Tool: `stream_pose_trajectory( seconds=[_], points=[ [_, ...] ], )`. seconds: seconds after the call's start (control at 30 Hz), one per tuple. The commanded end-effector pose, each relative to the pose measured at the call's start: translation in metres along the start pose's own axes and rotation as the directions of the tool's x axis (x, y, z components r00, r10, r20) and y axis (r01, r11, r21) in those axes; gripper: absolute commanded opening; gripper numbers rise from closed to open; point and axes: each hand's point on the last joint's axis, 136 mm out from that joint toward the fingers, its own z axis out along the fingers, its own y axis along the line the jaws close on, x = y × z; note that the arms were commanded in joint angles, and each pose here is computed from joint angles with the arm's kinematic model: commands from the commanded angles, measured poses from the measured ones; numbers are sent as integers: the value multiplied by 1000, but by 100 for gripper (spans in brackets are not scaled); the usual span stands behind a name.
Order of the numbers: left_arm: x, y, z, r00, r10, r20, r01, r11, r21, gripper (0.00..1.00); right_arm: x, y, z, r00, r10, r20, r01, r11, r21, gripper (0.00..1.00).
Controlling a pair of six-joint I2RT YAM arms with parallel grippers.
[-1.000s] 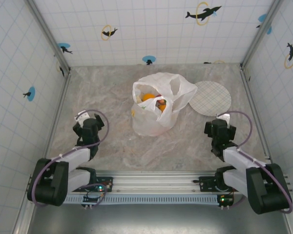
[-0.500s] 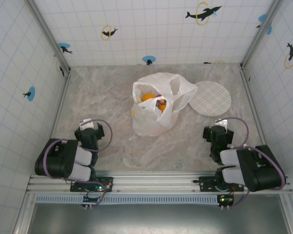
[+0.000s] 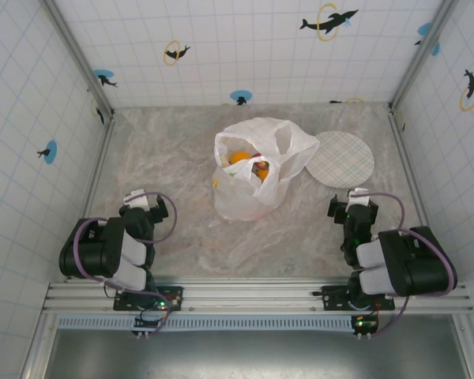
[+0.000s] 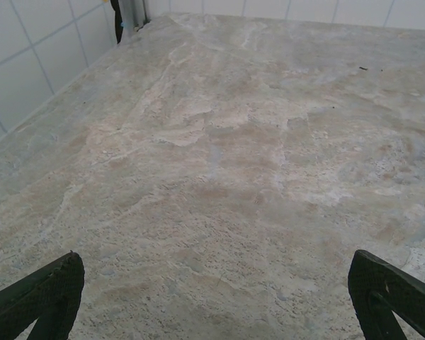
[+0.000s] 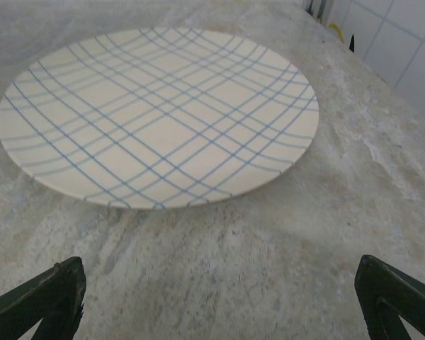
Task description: Place the fruits into the plastic bag
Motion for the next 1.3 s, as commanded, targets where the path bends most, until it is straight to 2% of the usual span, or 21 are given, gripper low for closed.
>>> stream_pose_trajectory(
  seconds=[0.0, 0.07, 0.17, 0.23, 0.3, 1.27],
  points=[
    [-4, -1, -2, 1000, -24, 19, 24, 1000, 18, 98, -4, -2, -8, 997, 41, 71, -39, 999, -38, 100],
    [-3, -1, -2, 1000, -23, 16, 23, 1000, 17, 98, -10, -2, -8, 994, 46, 102, -42, 998, -41, 100],
    [-3, -1, -2, 1000, -24, 18, 24, 1000, 17, 98, 1, -2, 2, 998, 52, 29, -51, 998, -34, 100],
    [-3, -1, -2, 1000, -23, 16, 23, 1000, 16, 98, -3, -4, 2, 996, 75, 46, -73, 997, -39, 100],
    [-3, -1, -2, 1000, -23, 17, 23, 1000, 17, 98, 1, -3, 4, 997, 74, 18, -73, 996, -48, 100],
    [-3, -1, -2, 1000, -23, 16, 22, 1000, 16, 98, -1, -3, 3, 997, 71, 29, -70, 996, -47, 100]
  ],
)
